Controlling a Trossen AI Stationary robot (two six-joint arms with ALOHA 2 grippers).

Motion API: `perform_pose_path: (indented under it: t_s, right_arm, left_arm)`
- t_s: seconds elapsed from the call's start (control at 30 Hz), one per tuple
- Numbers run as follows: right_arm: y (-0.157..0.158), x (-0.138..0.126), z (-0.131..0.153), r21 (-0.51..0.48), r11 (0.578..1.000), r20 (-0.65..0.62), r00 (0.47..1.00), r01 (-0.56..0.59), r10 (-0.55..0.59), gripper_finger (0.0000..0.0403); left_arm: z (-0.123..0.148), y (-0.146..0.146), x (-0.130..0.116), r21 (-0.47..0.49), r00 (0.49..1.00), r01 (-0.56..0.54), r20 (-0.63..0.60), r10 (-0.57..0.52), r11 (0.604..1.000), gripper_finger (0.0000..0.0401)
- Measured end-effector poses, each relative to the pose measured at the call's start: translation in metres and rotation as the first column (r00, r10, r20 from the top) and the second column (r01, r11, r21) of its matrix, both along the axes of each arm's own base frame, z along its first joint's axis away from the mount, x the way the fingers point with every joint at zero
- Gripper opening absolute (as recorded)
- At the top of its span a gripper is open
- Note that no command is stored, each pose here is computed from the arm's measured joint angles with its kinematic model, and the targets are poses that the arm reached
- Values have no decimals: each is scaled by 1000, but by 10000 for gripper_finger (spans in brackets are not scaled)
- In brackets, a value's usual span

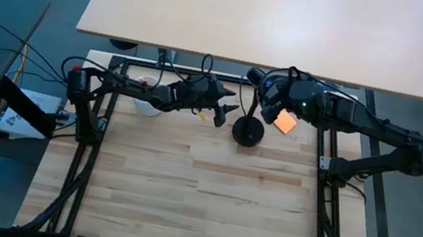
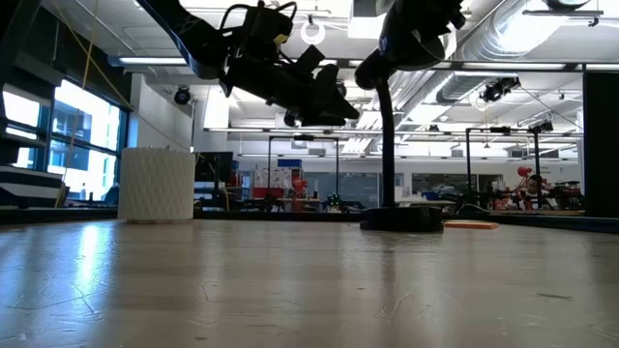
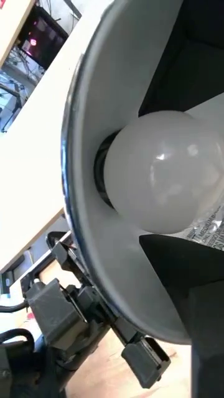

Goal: Screw lightbulb
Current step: Remove the light bulb from the desk lamp

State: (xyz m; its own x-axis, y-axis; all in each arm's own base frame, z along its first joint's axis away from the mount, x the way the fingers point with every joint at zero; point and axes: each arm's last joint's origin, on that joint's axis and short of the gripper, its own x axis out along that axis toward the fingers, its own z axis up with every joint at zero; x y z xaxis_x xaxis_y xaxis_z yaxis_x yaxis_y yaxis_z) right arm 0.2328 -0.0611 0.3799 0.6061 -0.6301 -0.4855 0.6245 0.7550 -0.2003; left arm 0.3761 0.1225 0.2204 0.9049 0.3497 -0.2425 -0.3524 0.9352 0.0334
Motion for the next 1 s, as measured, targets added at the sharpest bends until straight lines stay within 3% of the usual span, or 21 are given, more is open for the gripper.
perform_pose_path:
  t_s: [0.33, 0.73, 0.9, 1.0]
  right_arm:
    - [11, -10, 5, 12, 999, 9, 999, -37, 37, 268]
    - [33, -42, 11, 101, 993, 17, 998, -56, 55, 262]
    - [38, -38, 8, 104, 992, -8, 997, -78, 79, 262]
    - [39, -34, 6, 104, 991, -17, 996, -88, 91, 262]
  left_arm:
    - [-2, 0, 0, -7, 1000, 0, -20, 0, 1000, 229]
    - [2, -1, 1, 10, 1000, 4, 21, -4, 1000, 229]
    - [22, -9, 6, 162, 982, 25, 180, -54, 986, 229]
    - [35, -16, 7, 310, 961, 15, 260, -100, 951, 229]
